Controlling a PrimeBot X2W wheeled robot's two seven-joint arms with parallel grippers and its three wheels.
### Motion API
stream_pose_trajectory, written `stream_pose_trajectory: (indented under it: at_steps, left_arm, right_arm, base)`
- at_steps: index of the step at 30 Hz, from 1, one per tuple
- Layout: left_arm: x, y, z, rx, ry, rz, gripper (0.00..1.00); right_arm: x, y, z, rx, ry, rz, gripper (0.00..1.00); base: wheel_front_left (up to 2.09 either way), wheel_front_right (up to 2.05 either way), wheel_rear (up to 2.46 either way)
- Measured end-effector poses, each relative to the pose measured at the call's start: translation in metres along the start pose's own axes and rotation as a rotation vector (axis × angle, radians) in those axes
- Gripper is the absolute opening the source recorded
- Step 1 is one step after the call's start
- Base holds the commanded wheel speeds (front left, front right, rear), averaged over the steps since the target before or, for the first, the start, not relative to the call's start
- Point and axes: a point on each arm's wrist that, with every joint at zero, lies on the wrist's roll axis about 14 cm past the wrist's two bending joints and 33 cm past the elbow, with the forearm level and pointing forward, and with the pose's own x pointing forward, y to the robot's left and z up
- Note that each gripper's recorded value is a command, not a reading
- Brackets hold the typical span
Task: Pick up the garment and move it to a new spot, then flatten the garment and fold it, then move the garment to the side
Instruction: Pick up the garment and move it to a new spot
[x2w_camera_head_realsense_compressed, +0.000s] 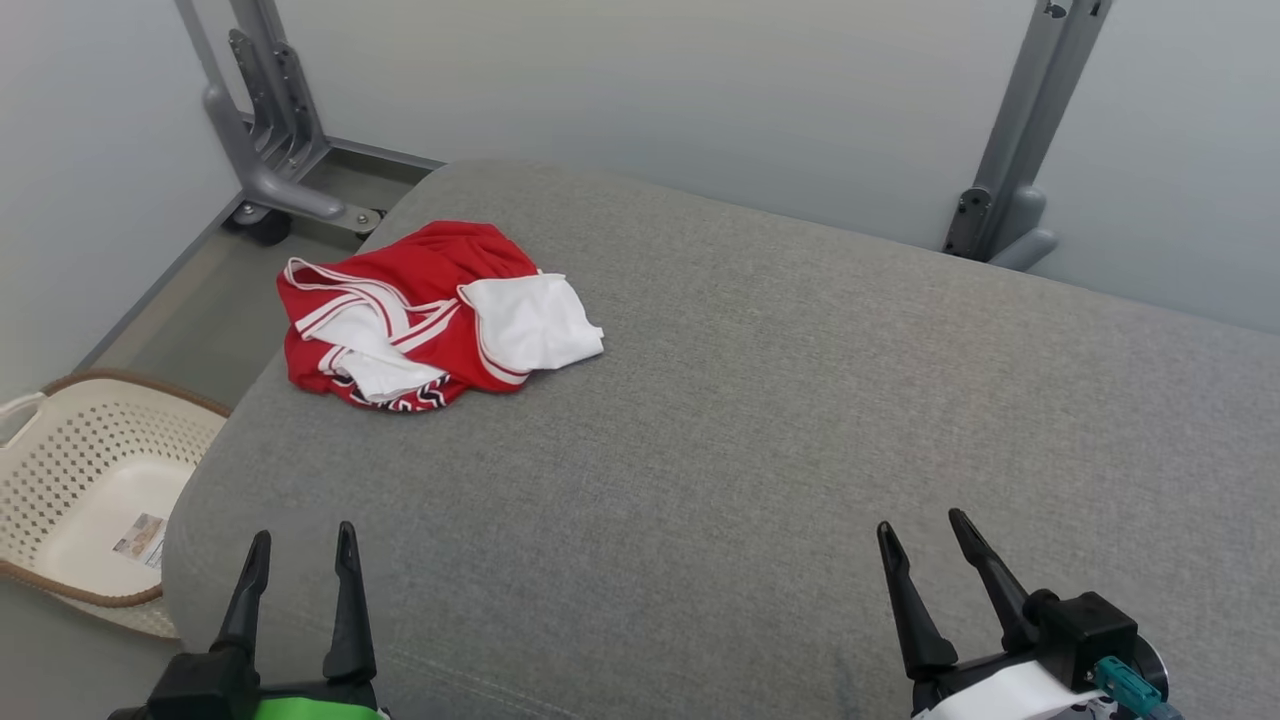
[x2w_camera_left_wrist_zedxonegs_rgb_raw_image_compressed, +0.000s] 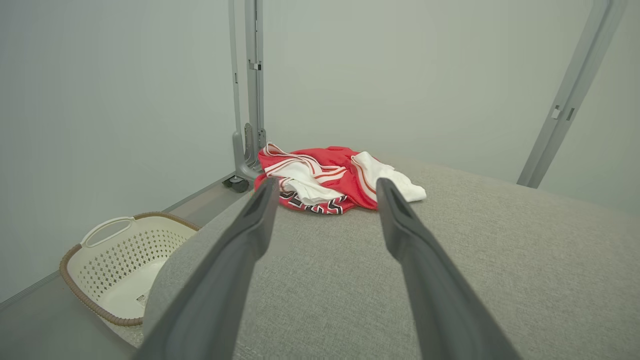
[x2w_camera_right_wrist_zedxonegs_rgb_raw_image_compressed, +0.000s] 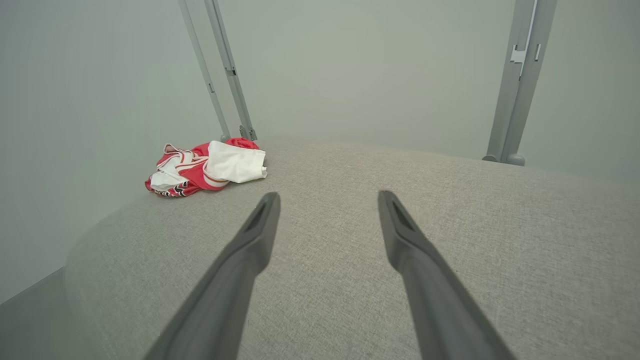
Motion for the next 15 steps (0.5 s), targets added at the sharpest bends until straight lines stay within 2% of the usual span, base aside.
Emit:
stream_pose_trajectory:
  at_steps: [8, 15]
  left_arm:
    - [-0.01, 0.015, 0.004, -0.002, -0.011, 0.062, 1.0]
    - [0.001, 0.019, 0.008, -0.016, -0.018, 0.081, 1.0]
  right_arm:
    - [0.009, 0.01, -0.006, 0.0, 0.016, 0.043, 1.0]
    - [0.012, 0.003, -0.013, -0.01, 0.034, 0.03, 1.0]
  base:
    - [0.0, 0.0, 0.0]
    - [0.0, 0.0, 0.0]
